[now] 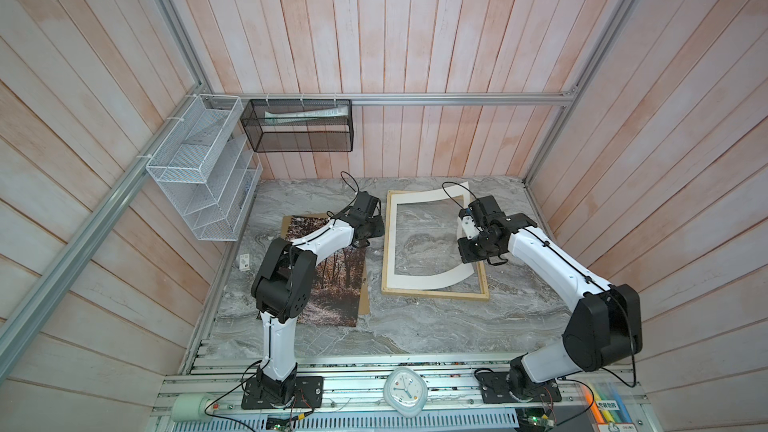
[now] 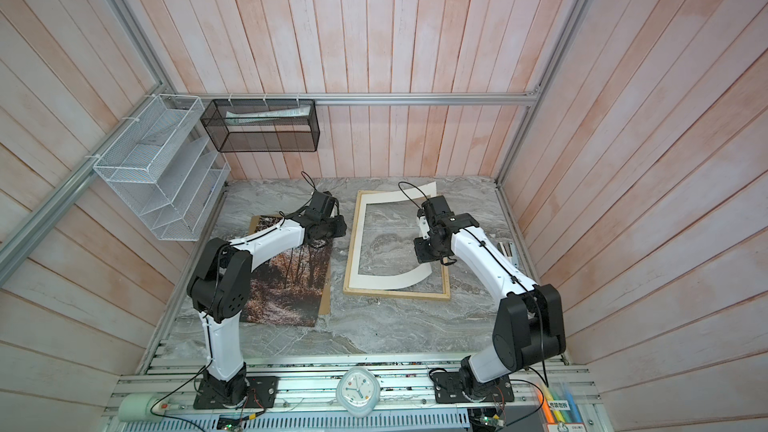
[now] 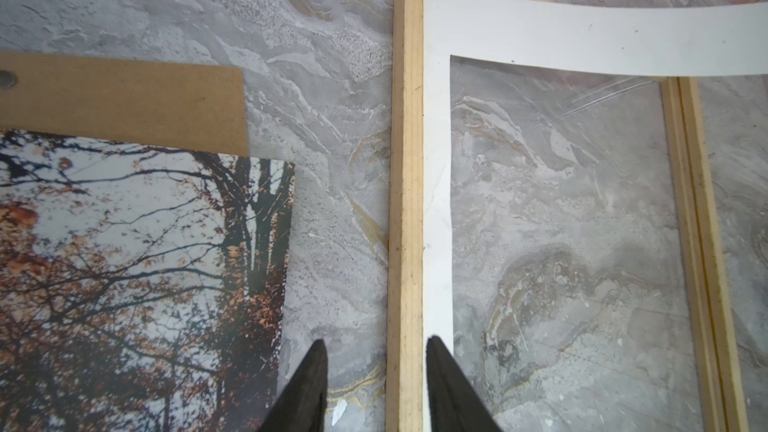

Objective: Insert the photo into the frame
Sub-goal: 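Press the mat flat into the frame and open both grippers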

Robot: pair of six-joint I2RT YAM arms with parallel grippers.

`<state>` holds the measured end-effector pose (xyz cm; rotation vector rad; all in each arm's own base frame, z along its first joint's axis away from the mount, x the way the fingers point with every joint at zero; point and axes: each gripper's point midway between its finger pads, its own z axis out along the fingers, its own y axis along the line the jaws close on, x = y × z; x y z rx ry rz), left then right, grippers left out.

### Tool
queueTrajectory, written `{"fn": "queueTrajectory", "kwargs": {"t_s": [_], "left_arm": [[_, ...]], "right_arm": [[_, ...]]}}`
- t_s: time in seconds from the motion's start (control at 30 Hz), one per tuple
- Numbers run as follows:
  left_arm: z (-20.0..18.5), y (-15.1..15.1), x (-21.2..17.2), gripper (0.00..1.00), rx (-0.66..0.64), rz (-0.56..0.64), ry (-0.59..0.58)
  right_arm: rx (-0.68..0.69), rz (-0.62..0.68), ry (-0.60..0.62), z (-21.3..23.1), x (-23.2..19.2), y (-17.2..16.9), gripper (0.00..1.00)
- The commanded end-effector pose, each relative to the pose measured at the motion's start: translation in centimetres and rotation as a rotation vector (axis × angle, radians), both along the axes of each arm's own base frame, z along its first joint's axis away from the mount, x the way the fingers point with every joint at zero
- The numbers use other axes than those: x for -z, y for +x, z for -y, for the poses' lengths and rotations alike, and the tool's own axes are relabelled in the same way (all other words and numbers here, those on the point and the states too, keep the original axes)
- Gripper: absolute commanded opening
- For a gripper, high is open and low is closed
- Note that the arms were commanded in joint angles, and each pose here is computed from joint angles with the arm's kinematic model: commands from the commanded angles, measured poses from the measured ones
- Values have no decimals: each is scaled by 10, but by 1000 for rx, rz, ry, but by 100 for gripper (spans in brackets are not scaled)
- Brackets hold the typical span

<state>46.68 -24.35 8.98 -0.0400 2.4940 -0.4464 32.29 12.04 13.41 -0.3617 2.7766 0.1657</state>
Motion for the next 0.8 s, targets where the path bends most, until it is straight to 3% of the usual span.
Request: {"fn": "queueTrajectory", "kwargs": {"t_s": [0.0, 0.13, 0.4, 0.53, 0.77], "left_arm": [[-2, -5, -9, 41, -2, 9, -20], [-3, -7, -8, 41, -1, 4, -20], [-1, -10, -4, 41, 1, -10, -34], [-2, -11, -3, 41, 0, -11, -32], [-3, -13, -3, 41, 0, -15, -32]], "right_arm": [[-16, 25, -9, -4, -2, 9, 0], [-3, 19, -27, 0, -1, 9, 2], [43, 12, -69, 10, 2, 5, 32], [113, 15, -145, 28, 4, 5, 49], [216, -13, -185, 54, 8, 3, 59]]}}
